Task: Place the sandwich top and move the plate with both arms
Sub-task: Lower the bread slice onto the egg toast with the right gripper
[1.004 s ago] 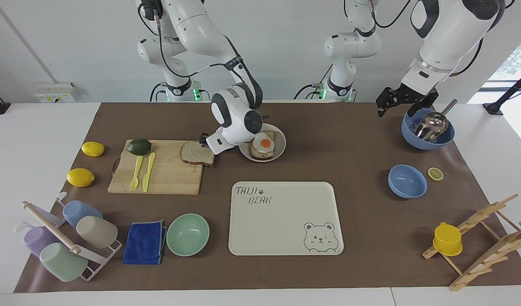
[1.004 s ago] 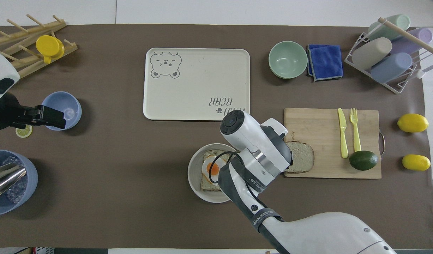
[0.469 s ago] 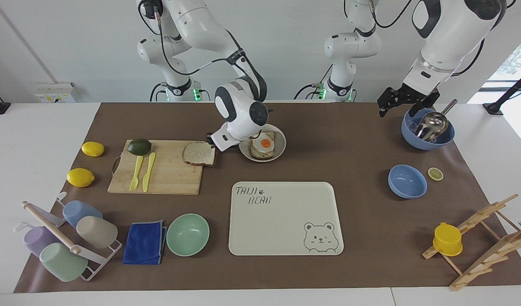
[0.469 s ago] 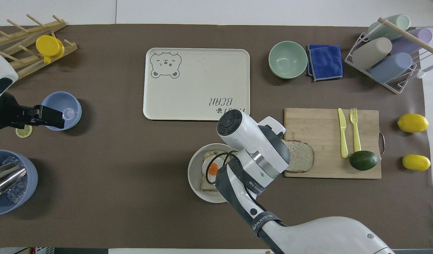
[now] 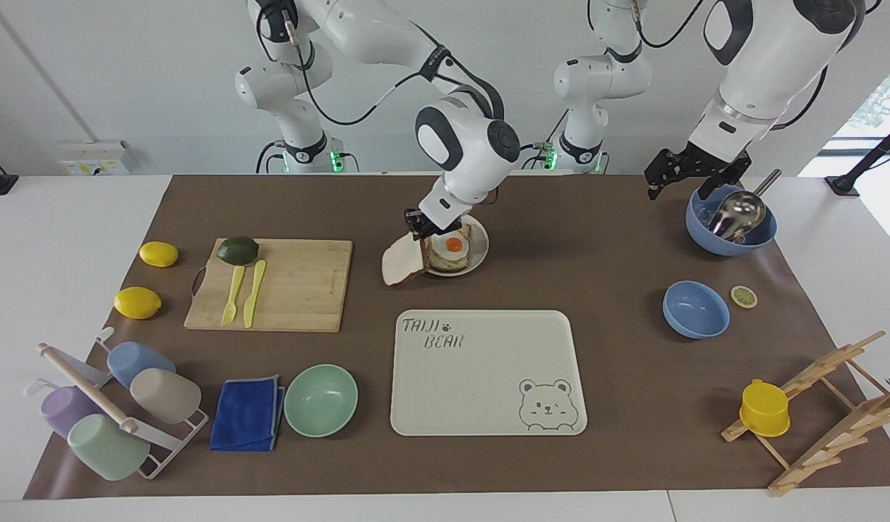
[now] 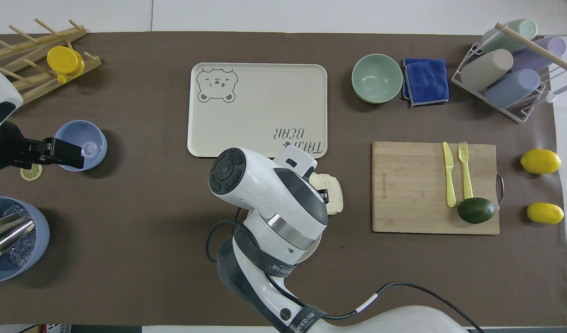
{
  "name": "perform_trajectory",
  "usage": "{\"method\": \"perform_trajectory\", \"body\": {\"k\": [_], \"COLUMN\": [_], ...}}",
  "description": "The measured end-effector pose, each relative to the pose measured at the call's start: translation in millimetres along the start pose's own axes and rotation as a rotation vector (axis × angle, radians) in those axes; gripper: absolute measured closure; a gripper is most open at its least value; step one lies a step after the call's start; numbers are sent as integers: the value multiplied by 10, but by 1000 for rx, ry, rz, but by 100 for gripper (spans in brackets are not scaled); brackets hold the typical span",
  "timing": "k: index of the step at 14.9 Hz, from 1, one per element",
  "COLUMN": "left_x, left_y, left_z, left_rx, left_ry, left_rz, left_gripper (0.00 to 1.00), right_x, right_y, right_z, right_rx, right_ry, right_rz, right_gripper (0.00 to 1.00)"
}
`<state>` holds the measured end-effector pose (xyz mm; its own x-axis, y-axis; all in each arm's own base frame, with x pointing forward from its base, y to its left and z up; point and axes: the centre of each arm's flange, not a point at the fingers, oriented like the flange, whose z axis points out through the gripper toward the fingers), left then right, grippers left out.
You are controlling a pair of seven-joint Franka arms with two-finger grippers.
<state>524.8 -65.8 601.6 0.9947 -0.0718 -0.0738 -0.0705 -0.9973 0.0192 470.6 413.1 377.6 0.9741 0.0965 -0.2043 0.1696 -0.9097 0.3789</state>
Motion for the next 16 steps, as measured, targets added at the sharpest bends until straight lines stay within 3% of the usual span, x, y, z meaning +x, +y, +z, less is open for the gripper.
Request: {"method": "perform_trajectory", "body": {"k": [8, 15, 16], "left_x": [2, 2, 2], "left_y": [-1, -4, -4], "left_z": [-1, 23, 23], "left_rx": [0, 0, 0], "left_ry": [2, -3, -3], "left_rz": [-1, -29, -32], "left_gripper": [0, 0, 0], "right_x": [-416, -369, -368], "right_y": [-711, -837, -838], "right_z": [-167, -13, -16], "right_rx": [87, 154, 156], "right_ry": [29, 30, 31], "right_rz": [15, 57, 59], "right_gripper": [91, 91, 85]}}
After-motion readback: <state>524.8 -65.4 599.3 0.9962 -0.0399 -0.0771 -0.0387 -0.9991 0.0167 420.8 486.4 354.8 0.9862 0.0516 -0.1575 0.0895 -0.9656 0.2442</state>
